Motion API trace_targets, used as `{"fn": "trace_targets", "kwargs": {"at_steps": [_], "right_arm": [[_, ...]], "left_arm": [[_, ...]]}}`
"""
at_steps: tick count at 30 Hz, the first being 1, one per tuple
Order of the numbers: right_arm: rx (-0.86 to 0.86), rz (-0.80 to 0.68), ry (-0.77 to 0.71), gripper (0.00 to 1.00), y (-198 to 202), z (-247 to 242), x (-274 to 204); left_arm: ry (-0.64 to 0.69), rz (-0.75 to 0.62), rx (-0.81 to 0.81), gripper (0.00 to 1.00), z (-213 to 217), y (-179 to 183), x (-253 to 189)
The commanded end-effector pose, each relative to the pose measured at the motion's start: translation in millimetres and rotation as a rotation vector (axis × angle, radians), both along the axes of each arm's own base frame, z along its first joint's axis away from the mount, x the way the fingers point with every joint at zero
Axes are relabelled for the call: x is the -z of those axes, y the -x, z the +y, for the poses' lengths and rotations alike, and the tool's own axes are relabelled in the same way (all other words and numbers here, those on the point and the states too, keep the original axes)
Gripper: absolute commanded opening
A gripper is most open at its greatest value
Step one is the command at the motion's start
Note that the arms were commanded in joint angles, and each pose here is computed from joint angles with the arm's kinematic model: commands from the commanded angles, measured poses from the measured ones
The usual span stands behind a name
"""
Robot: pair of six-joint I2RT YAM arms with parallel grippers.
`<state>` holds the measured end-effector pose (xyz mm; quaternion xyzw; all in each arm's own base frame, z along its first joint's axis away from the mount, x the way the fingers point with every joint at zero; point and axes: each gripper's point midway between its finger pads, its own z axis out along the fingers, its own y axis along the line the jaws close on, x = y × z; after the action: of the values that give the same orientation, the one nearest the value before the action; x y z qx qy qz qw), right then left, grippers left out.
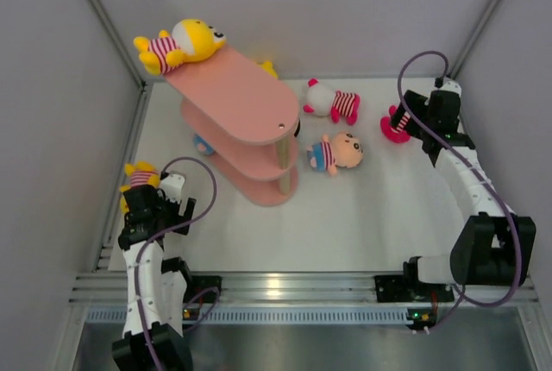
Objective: Place and organize the stuffed toys onto the shelf
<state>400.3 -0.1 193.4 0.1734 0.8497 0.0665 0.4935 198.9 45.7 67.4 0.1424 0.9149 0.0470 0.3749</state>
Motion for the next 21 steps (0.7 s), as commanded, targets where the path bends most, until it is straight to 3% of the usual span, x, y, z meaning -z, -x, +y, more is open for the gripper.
{"fn": "trace_targets", "kwargs": {"at_steps": [1,10,13,16,21], "right_arm": [[0.084,0.045,0.05,0.99,-28,-39,8],[-0.012,0.131,0.023,0.92,-76,-35,73],[-0.024,0.149,0.017,0.8,-86,-35,91],[-0.019,0.113,0.029,0.56,-93,-38,91],[-0.033,0.061,0.081,0.06,-94,-43,75]], "left_arm": [[-0.028,-0.039,0.003,0.99,5,-8,-17],[-0.03,0.012,-0.038,0.99,11,-5,-10],[-0.033,0.021,-0.048,0.99,13,-4,-8],[-0.032,0.021,-0.051,0.99,13,-4,-8],[-0.035,0.017,-0.051,0.98,13,-4,-9]]}}
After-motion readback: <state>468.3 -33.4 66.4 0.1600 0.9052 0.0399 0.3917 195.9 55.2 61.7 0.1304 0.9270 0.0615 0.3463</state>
